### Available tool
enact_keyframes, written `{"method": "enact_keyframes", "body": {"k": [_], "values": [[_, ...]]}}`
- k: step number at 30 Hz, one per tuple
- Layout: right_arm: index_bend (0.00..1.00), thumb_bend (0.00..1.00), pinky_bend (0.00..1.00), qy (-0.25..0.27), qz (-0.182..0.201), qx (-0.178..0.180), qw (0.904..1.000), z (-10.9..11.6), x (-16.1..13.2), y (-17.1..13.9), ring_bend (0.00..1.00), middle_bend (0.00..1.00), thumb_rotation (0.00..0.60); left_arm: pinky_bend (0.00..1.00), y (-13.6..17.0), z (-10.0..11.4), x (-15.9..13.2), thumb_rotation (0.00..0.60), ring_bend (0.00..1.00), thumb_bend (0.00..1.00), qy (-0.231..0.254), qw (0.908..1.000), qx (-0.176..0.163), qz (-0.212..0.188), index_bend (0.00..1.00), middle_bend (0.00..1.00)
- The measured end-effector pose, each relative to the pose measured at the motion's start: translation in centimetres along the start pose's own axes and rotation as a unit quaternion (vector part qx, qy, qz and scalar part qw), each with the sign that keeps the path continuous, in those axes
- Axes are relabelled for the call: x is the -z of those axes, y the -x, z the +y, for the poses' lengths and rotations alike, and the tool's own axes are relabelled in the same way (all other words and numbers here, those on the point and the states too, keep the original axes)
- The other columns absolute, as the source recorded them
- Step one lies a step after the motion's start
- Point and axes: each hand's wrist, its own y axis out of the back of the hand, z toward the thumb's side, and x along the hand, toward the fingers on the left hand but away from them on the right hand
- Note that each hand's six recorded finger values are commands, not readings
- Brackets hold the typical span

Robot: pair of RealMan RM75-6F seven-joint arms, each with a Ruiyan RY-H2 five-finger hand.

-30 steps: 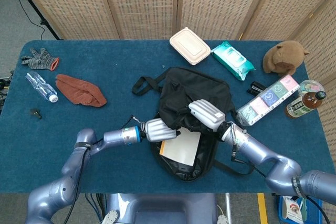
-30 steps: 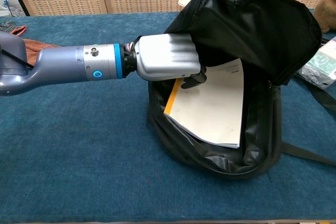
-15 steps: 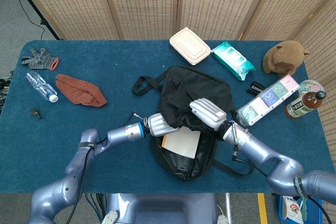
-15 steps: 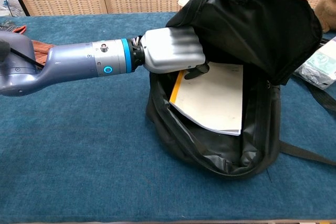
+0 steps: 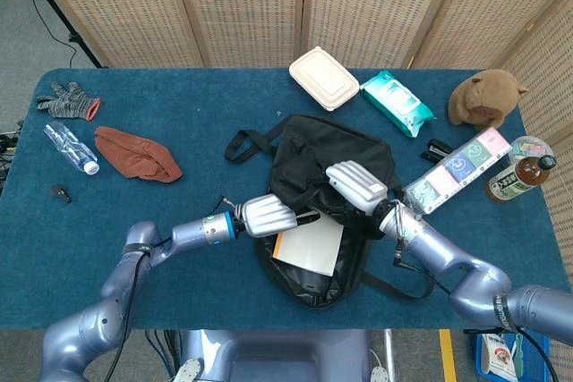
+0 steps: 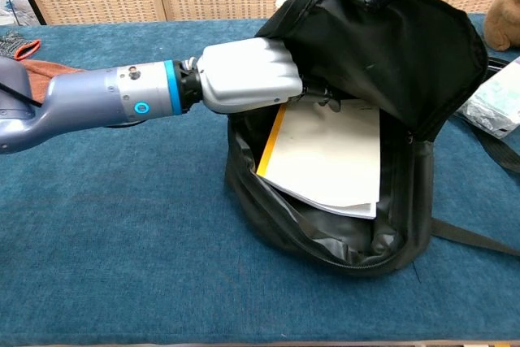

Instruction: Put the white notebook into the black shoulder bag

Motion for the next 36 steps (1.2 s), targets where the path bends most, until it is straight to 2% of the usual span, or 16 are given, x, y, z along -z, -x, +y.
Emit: {"method": "enact_keyframes", "body": {"k": [12,21,25,28,33,36], "values": [[0.59,0.79,0.74,-0.020,-0.059,0.011,0.9980,-0.8,3.8,2.7,0.50,0.60,0.600,0.72,3.3,2.4,-1.0,0.600,0.43,0.00,0.063,0.9948,-0.076,-0.026,0.27,0.31],[0.59,0.79,0.74,-0.018,-0.087,-0.003,0.9961,-2.6,5.2,3.5,0.50,0.60,0.600,0.72,6.5,5.3,-0.5,0.600,0.44,0.00,0.117,0.9810,-0.152,-0.032,0.31,0.31],[0.59,0.79,0.74,-0.014,-0.083,-0.014,0.9964,-3.7,4.7,3.3,0.50,0.60,0.600,0.72,8.5,7.3,1.8,0.600,0.45,0.00,0.122,0.9728,-0.197,-0.005,0.31,0.31],[0.59,0.79,0.74,-0.008,-0.079,-0.017,0.9967,-4.3,4.4,3.3,0.50,0.60,0.600,0.72,10.0,8.6,4.0,0.600,0.45,0.00,0.113,0.9688,-0.219,0.024,0.31,0.31],[0.59,0.79,0.74,0.005,-0.065,-0.025,0.9976,-5.3,3.0,3.0,0.50,0.60,0.600,0.72,12.5,9.9,7.6,0.600,0.45,0.00,0.096,0.9636,-0.235,0.084,0.31,0.31],[0.59,0.79,0.74,0.017,-0.046,-0.034,0.9982,-6.4,1.2,2.5,0.51,0.60,0.600,0.72,14.0,9.7,9.9,0.600,0.46,0.00,0.096,0.9600,-0.227,0.133,0.33,0.33]]}}
